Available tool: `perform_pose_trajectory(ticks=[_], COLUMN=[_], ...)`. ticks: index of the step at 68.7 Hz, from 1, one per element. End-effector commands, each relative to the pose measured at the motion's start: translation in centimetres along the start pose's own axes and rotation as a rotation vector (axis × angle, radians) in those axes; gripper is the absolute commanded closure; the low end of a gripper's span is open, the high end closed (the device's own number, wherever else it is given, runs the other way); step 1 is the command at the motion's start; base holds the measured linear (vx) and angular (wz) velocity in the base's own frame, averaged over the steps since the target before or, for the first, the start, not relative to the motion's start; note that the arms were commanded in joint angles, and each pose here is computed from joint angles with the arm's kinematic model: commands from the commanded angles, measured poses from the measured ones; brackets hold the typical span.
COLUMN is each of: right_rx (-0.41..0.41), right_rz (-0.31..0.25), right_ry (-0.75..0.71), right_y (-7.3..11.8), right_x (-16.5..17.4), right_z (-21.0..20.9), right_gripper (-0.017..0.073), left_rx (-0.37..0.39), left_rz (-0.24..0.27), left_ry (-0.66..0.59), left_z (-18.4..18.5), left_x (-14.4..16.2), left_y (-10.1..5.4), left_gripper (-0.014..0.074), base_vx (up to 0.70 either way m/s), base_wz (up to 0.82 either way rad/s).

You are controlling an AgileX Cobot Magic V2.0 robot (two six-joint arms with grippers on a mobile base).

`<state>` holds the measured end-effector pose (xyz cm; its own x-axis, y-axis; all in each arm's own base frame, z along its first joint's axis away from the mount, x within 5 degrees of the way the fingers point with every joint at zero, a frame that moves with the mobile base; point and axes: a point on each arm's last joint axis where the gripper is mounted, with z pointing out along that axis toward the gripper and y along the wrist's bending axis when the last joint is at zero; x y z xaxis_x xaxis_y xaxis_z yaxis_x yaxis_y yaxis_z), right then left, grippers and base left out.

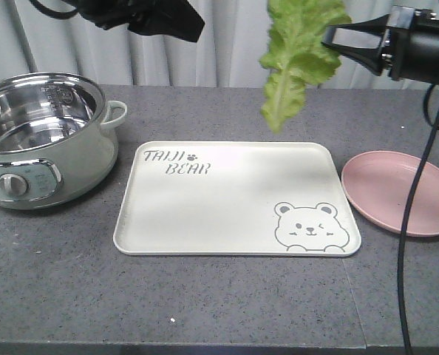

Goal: Transfer vegetables to tray and serve
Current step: 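Carry the lettuce leaf with the right gripper onto the pink plate, then open the right gripper to release the leaf and withdraw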

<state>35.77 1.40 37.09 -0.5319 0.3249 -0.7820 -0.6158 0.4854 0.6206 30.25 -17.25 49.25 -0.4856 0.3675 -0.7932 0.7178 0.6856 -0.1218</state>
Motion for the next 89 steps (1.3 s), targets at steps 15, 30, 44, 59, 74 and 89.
perform_pose_trajectory(ticks=[15,30,44,59,74,89], right_rx=[0.287,0.432,0.433,0.404,0.518,0.605], right_rz=[0.041,0.071,0.167,0.292,0.263,0.224], right_ry=[0.056,0.100,0.142,0.209,0.246,0.256], right_y=[-1.4,-3.1,-6.6,-11.1,-13.3,-14.0], right_x=[-1.6,-1.2,0.1,2.3,3.2,3.3], right_z=[-8.3,-9.7,-9.3,-8.6,-9.0,-9.4], right_gripper=[0.0565,0.0565,0.0565,0.0564,0.0498,0.0249], left_rx=[-0.062,-0.076,-0.078,-0.078,-0.078,-0.078], left_rz=[-0.032,-0.028,-0.028,-0.028,-0.028,-0.028], left_ry=[-0.103,-0.100,-0.099,-0.099,-0.099,-0.099], left_z=[-4.0,-4.0,-4.0,-4.0,-4.0,-4.0], left_x=[-0.8,-0.7,-0.7,-0.7,-0.7,-0.7], left_y=[-1.1,-1.0,-0.9,-0.9,-0.9,-0.9], left_gripper=[0.0206,0.0230,0.0255,0.0270,0.0270,0.0270], base_vx=[0.00,0.00,0.00,0.00,0.00,0.00], base_wz=[0.00,0.00,0.00,0.00,0.00,0.00])
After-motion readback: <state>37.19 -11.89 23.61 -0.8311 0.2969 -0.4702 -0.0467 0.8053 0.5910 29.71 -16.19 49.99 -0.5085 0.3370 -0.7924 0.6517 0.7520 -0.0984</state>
